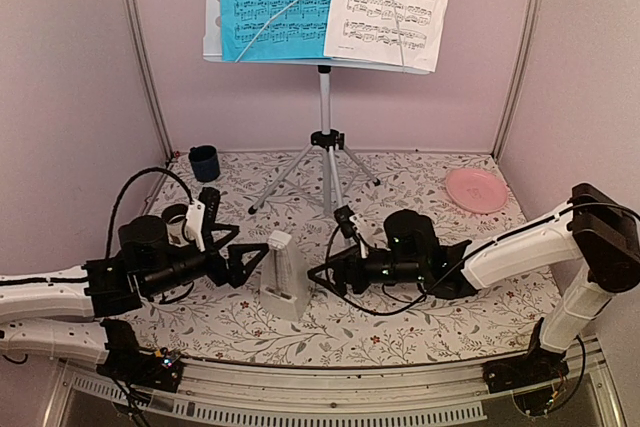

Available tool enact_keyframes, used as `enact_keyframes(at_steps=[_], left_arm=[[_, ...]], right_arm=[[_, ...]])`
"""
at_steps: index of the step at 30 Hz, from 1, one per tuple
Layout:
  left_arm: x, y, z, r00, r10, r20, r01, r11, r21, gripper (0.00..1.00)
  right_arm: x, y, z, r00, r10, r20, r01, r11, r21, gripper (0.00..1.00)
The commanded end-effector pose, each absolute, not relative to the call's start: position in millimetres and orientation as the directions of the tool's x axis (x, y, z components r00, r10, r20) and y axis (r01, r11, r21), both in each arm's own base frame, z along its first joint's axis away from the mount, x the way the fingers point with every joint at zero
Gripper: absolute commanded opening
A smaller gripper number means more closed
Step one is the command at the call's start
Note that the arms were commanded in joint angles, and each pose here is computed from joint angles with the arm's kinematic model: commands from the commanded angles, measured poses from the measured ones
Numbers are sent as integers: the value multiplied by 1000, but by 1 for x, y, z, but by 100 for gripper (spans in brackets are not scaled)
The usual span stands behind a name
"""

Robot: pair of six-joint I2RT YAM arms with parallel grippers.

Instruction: Set up the instrument practice props

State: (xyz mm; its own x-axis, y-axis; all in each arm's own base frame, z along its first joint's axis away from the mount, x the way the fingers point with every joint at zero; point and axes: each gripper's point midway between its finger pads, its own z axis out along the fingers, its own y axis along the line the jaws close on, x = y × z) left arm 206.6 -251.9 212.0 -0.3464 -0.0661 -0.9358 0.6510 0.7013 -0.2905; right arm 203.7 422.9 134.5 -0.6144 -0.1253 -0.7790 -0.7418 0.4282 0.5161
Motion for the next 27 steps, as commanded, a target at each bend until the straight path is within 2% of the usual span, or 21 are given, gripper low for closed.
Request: enact_keyframes(at_steps=[1,7,15,20,27], left_arm=[[203,-258,196,-395,-28,-918,595,754,-279,99],[203,-287,180,-407,7,-913,580,775,-252,99],[222,-293,157,-433,15,-901,475,854,-214,99],[230,-297,139,-456,33,-889,431,883,-188,95],[235,-303,125,-487,9,-874,404,889,-216,82]], right_arm=[[217,409,155,-559,-37,-829,-744,463,481,86],[229,385,167,-510,43,-859,-708,546,447,100],[239,366,173,-488,114,-865,-653,610,449,99],[238,371,174,-472,93,-877,-679,596,429,99],[238,379,155,-511,67,-857,-669,595,445,99]])
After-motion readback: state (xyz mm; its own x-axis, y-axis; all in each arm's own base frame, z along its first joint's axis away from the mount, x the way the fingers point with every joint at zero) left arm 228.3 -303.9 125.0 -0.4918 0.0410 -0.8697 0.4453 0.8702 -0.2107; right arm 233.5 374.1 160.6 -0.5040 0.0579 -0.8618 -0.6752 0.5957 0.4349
